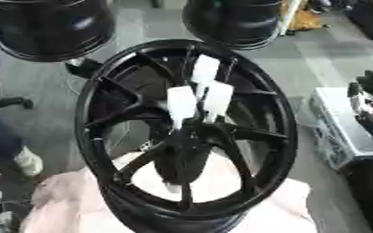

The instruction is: Pull the pin out of the wheel hub.

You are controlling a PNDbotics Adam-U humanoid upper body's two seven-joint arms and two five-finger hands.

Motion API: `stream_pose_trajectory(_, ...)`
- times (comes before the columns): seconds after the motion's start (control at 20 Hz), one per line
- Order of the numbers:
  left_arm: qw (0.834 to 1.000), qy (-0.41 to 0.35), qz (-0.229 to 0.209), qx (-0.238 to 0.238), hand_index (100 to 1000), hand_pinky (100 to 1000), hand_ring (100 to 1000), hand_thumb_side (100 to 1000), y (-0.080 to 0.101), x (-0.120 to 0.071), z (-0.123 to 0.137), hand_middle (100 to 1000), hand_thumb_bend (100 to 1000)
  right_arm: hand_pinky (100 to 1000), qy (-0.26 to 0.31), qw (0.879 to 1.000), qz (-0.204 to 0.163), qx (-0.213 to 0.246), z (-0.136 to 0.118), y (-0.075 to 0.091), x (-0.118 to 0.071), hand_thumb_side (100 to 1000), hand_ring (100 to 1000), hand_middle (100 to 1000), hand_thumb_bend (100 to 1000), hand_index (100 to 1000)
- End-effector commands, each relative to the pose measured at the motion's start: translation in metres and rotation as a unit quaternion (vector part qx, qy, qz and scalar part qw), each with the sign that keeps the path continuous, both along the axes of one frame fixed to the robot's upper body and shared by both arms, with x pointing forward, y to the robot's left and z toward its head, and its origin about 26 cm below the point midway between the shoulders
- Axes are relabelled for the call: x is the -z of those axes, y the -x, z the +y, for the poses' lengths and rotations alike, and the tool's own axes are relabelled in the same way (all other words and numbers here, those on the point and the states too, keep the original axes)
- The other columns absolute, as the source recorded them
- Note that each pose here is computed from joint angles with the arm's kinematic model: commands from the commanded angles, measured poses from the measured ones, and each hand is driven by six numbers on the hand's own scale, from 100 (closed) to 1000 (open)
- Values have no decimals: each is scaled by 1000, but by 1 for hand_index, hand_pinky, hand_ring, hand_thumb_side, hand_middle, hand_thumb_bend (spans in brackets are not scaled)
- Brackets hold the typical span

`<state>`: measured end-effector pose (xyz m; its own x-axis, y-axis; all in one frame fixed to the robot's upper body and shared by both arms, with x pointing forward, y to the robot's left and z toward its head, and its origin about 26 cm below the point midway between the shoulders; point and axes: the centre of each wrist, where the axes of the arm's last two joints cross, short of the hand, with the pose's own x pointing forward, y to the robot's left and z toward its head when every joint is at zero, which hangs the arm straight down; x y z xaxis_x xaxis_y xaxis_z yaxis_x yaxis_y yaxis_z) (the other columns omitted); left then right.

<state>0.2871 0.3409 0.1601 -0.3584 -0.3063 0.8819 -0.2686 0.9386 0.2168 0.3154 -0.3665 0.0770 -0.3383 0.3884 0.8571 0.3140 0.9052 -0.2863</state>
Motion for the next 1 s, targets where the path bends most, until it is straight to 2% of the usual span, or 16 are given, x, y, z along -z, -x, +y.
stream_pose_trajectory(0.05, 1000, -11, -16, 3, 750, 763, 700, 645, 2, -10, -1, 714, 431, 716, 14, 1000, -16, -1, -4, -1, -13, 488, 862, 783, 235, 873)
stream_pose_trajectory(0.3, 1000, -12, -14, 5, 750, 763, 700, 645, 2, -9, -1, 714, 430, 720, 33, 999, -22, -5, -7, -4, -23, 484, 865, 787, 238, 876)
stream_pose_trajectory(0.5, 1000, -13, -11, 5, 750, 763, 700, 645, 2, -8, -1, 714, 430, 730, 85, 995, -40, -17, -16, -11, -50, 471, 866, 793, 247, 883)
stream_pose_trajectory(0.6, 1000, -15, -9, 7, 750, 763, 700, 645, 2, -8, 0, 714, 429, 733, 126, 990, -50, -28, -22, -14, -70, 470, 866, 794, 247, 885)
stream_pose_trajectory(0.7, 1000, -16, -8, 7, 750, 763, 700, 645, 2, -8, 0, 714, 429, 739, 166, 984, -53, -46, -26, -16, -89, 470, 868, 797, 250, 889)
stream_pose_trajectory(1.0, 1000, -20, -4, 11, 750, 764, 700, 645, 1, -7, 0, 714, 428, 755, 276, 949, -50, -142, -24, -23, -142, 477, 872, 807, 255, 904)
